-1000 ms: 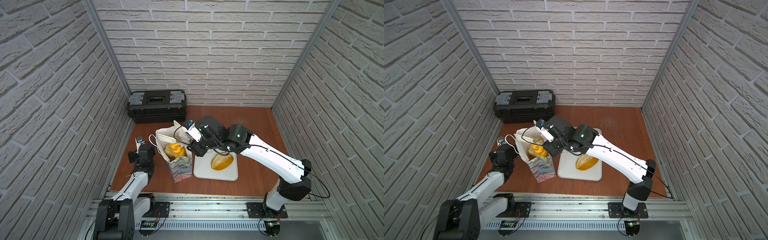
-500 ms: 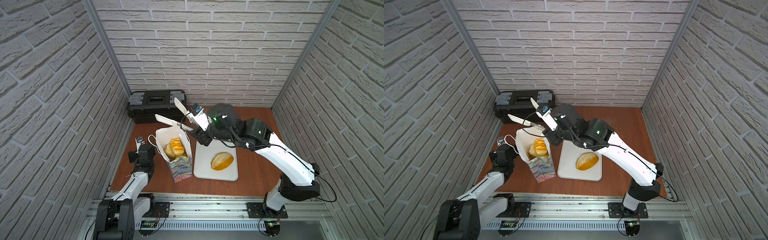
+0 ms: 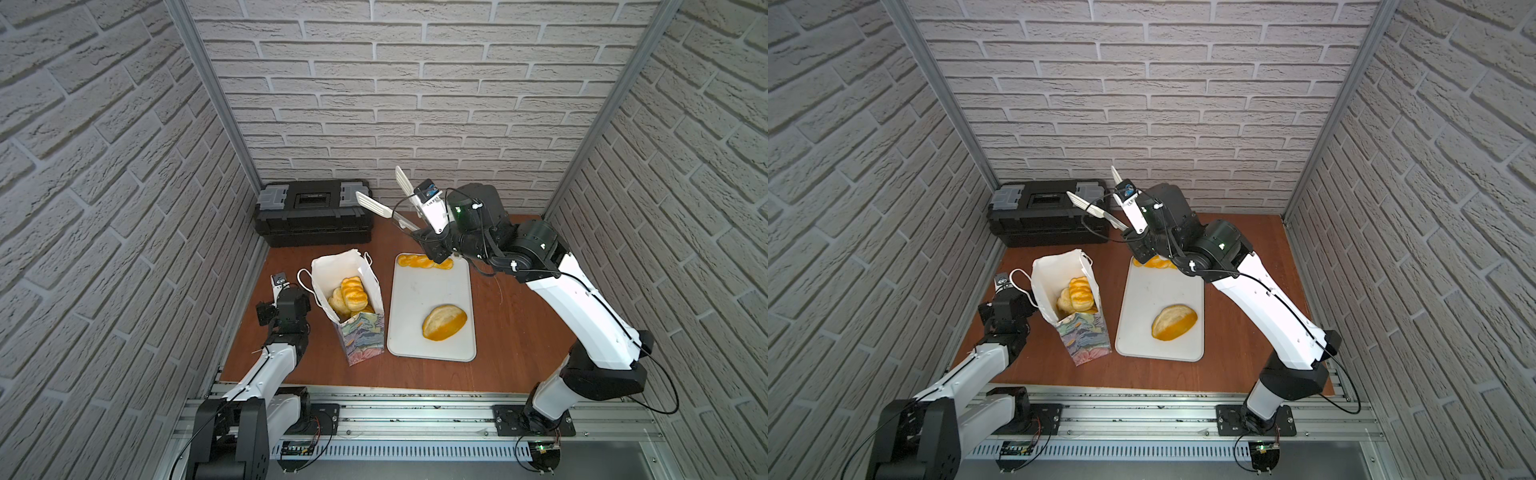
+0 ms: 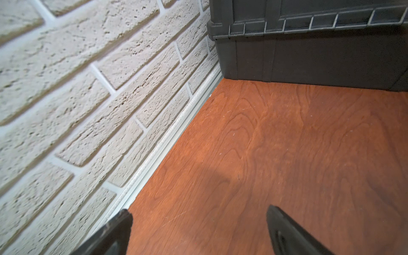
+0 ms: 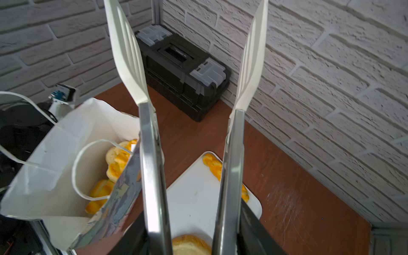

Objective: Pack bread into a paper bag
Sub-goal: Place the fake bread in the paper bag, then pick up the fake bread from the plate.

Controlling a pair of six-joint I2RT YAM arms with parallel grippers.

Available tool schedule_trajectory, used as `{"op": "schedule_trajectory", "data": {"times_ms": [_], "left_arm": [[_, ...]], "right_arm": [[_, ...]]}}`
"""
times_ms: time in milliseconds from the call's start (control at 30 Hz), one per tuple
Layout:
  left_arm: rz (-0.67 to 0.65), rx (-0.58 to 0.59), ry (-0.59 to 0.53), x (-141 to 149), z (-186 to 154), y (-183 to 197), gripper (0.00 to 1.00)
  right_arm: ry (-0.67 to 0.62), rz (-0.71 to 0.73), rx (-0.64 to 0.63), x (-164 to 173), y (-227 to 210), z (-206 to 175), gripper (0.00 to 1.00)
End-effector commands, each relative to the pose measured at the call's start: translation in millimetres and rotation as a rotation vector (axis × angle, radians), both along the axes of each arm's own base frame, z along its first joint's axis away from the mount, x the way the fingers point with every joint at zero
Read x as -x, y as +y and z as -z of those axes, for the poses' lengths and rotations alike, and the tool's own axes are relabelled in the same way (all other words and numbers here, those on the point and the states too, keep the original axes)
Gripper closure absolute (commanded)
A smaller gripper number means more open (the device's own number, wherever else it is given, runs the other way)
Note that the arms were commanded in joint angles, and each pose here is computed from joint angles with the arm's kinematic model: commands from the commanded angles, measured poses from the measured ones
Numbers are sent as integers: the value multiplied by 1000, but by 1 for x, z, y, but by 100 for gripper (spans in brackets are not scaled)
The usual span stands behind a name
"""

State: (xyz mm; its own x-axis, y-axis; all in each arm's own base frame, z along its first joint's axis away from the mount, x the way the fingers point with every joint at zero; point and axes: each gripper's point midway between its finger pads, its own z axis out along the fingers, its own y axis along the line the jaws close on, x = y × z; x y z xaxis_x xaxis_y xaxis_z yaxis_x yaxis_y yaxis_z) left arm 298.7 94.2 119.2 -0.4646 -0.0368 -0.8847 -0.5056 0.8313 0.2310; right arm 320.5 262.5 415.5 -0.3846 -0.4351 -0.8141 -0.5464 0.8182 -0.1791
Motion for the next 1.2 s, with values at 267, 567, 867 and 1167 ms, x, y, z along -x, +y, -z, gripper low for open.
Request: {"op": "schedule_trajectory", "data": {"times_ms": [267, 567, 867, 1167], "left_arm": [[0, 15, -20, 0, 0, 0, 2], [2, 14, -32, 1, -2, 0, 2], [5, 10, -33, 1, -2, 0, 2], [6, 9, -38, 1, -3, 0, 2]], "right_arm": [[77, 167, -45, -17, -62, 57, 46], [186, 241, 51, -48, -98, 144, 46], [281, 294, 95, -64, -131, 211, 47], [402, 315, 142, -75, -147, 270, 49]]}}
